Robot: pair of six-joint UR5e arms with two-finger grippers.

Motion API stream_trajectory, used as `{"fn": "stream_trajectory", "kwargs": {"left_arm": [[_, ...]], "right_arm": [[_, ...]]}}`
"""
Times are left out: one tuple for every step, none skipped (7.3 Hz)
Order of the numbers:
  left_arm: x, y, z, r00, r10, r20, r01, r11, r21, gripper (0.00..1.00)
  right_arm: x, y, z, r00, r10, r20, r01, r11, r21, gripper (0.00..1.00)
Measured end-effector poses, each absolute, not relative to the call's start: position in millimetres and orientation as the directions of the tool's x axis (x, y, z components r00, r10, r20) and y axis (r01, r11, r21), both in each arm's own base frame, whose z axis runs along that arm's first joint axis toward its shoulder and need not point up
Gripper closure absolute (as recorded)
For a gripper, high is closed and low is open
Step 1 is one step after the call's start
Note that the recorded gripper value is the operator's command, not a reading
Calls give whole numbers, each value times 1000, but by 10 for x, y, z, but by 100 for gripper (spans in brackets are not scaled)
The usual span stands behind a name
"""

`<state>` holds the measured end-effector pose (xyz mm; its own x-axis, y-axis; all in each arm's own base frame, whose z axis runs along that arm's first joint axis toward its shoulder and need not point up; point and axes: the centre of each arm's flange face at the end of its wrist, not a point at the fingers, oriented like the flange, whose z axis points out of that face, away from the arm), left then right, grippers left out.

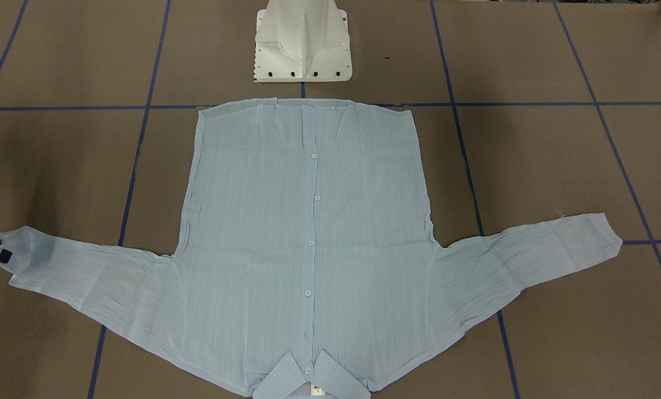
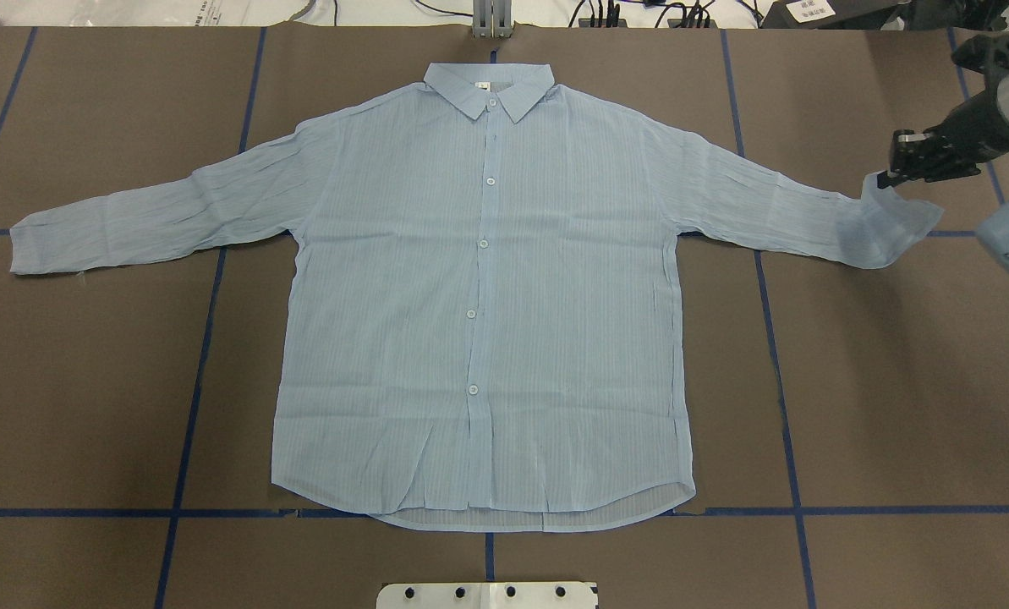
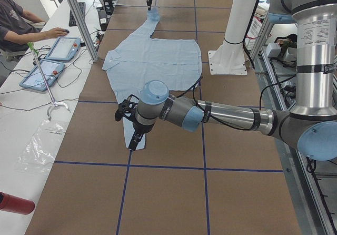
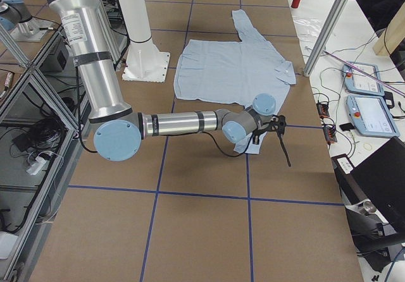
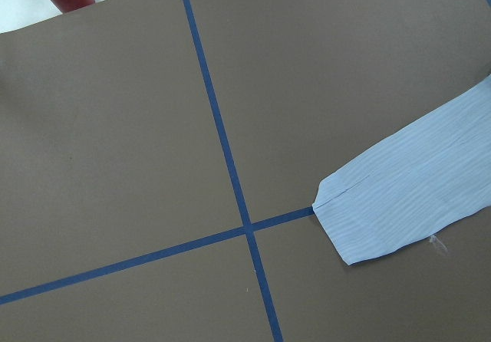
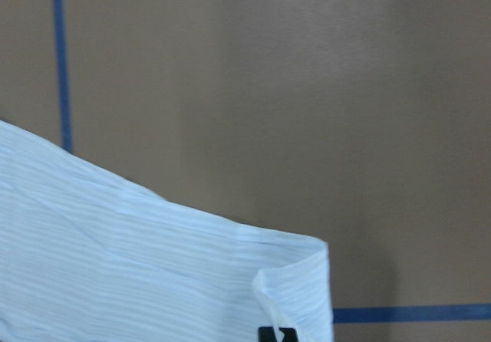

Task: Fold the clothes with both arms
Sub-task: 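Carry the cuff with the right gripper across the shirt toward the collar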

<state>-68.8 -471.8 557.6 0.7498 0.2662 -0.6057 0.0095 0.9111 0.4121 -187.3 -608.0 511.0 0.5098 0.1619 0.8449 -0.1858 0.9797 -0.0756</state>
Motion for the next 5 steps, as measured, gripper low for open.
{"fn": "stream_trajectory", "kwargs": {"left_arm": [[-686, -4717, 5570, 749, 267, -606, 9, 911, 413, 0], [-685, -4715, 5558, 749, 269, -605, 9, 910, 415, 0], [-690, -4711, 5536, 750, 271, -604, 10, 908, 419, 0], [-692, -4702, 5512, 750, 273, -602, 10, 906, 423, 0], [-691, -4675, 5488, 750, 275, -602, 10, 905, 426, 0]], "right_arm": [[-2213, -6160, 4625, 471, 217, 855, -225, 967, -122, 100], [-2582, -6235, 4150, 433, 273, 859, -265, 950, -168, 100], [-2966, -6280, 3705, 400, 315, 861, -299, 933, -202, 100], [-3394, -6321, 3220, 372, 345, 862, -338, 915, -220, 100], [-3889, -6384, 2651, 348, 365, 863, -380, 897, -226, 100]]}}
